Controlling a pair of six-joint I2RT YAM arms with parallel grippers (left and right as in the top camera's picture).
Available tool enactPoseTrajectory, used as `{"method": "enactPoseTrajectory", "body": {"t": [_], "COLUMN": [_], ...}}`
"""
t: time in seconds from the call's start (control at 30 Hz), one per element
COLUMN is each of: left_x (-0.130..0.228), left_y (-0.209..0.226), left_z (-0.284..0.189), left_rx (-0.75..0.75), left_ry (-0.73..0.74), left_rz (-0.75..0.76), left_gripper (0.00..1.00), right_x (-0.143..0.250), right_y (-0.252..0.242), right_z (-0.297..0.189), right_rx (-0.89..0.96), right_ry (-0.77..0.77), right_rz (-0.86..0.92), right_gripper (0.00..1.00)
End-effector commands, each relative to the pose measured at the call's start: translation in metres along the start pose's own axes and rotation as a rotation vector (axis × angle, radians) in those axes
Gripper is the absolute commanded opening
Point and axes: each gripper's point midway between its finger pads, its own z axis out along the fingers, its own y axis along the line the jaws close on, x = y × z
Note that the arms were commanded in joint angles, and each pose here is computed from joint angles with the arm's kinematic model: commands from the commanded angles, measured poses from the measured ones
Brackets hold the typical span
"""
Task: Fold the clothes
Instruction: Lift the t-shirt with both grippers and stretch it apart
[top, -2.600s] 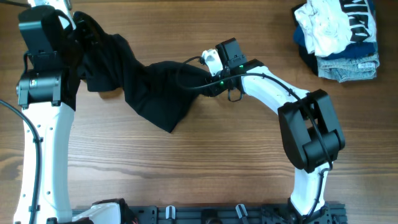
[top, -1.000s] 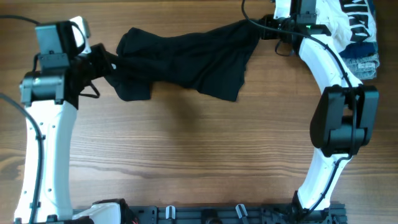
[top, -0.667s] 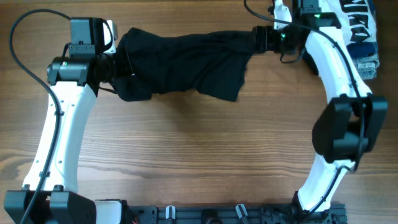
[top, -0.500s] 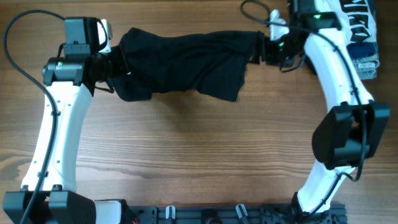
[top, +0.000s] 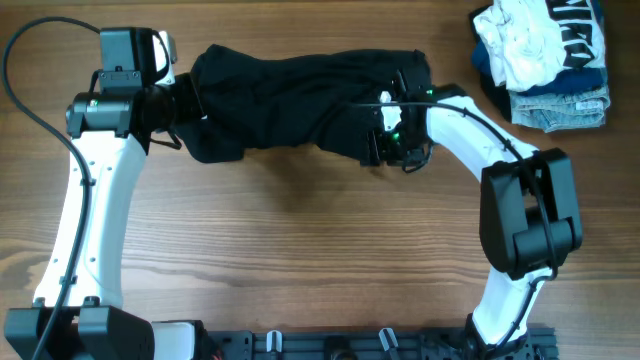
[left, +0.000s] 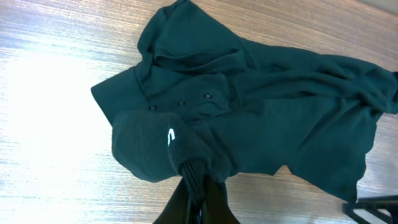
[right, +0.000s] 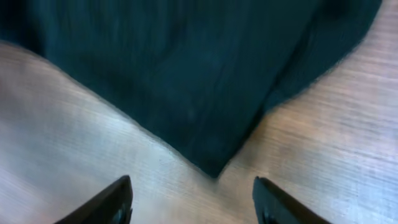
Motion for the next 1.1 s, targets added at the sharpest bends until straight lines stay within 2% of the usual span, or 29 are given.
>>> {"method": "enactPoseTrajectory", "body": {"t": [0.0,0.17,0.27,0.37,0.4,0.53,0.7,0.83,0.93,1.07], "left_x": [-0.004,-0.004,-0.004,-0.004,-0.004,-0.016,-0.051,-0.082,-0.095,-0.104], "left_y": [0.003,0.003,0.003,0.004,0.005,0.011,0.031,0.053,0.057,0.050], "left_z": [-0.002,-0.002,-0.002,-0.002,-0.002,-0.004,-0.044,-0.100,-0.135,-0.183], "left_rx": [-0.008,-0.008,-0.008,-0.014,-0.023,-0.055,-0.070,-0.089,-0.090,-0.071], "left_ry": [-0.010,-0.010,-0.010,-0.012,-0.015,-0.065,-0.230,-0.420,-0.534,-0.680], "left_rz": [-0.016,-0.016,-0.017,-0.017,-0.017,-0.017,-0.063,-0.108,-0.110,-0.095], "left_gripper": [0.04,0.04,0.04,0.04,0.04,0.04,0.04,0.04,0.04,0.04], "right_x": [-0.006,-0.014,-0.012,-0.012,-0.014,-0.039,-0.106,-0.128,-0.132,-0.132], "right_y": [-0.005,-0.005,-0.006,-0.007,-0.008,-0.015,-0.035,-0.038,-0.033,-0.027], "right_z": [0.007,0.014,0.019,0.020,0.018,-0.018,-0.177,-0.296,-0.339,-0.360], "right_rx": [0.012,0.003,0.002,0.003,0.010,0.018,0.014,0.041,0.053,0.063], "right_ry": [-0.048,-0.094,-0.099,-0.096,-0.105,-0.170,-0.490,-0.729,-0.812,-0.851], "right_rz": [0.026,0.011,0.013,0.019,0.043,0.085,0.130,0.093,0.066,0.033], "right_gripper": [0.60,0.55,0.47,0.11,0.04,0.04,0.04,0.04,0.04,0.04]}}
